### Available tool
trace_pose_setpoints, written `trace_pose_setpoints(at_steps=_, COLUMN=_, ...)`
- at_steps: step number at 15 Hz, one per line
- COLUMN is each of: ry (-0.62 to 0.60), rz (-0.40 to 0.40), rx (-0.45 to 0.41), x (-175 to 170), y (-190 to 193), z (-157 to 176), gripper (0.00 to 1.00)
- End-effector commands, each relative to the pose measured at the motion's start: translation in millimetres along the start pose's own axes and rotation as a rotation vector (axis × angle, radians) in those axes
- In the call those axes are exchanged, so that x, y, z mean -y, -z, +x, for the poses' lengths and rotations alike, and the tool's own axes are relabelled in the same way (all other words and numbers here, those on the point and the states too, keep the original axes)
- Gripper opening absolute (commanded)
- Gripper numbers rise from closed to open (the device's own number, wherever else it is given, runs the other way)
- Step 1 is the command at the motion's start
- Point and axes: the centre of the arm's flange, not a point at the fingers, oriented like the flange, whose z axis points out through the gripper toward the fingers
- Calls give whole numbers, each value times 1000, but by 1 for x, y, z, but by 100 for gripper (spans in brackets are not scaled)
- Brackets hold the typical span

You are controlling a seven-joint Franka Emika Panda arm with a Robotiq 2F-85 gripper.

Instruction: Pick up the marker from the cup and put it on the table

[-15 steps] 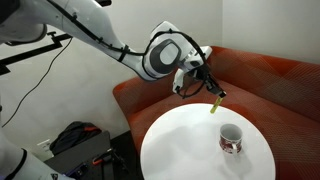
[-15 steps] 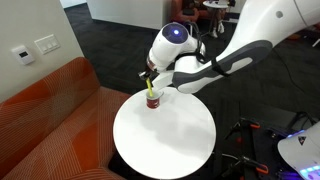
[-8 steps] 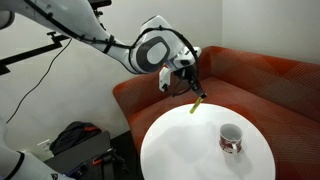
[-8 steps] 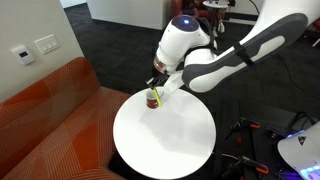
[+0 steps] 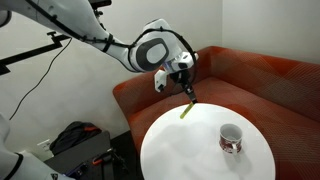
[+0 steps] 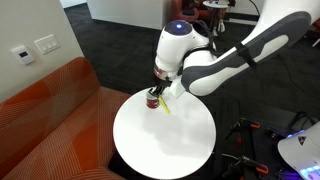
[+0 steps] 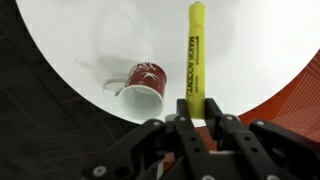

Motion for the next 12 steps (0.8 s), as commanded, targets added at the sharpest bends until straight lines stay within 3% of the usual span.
trace_pose_setpoints(at_steps=1, ry=85, rz=30, rx=34, x=35, y=-12, z=2, gripper=6)
trace_pose_setpoints(at_steps=6, ry=103, rz=55, rx=65, x=92, y=-51, z=-4, gripper=6)
trace_pose_setpoints(at_steps=12, ry=85, rz=101, rx=162, x=134, y=-100, z=1, gripper=6)
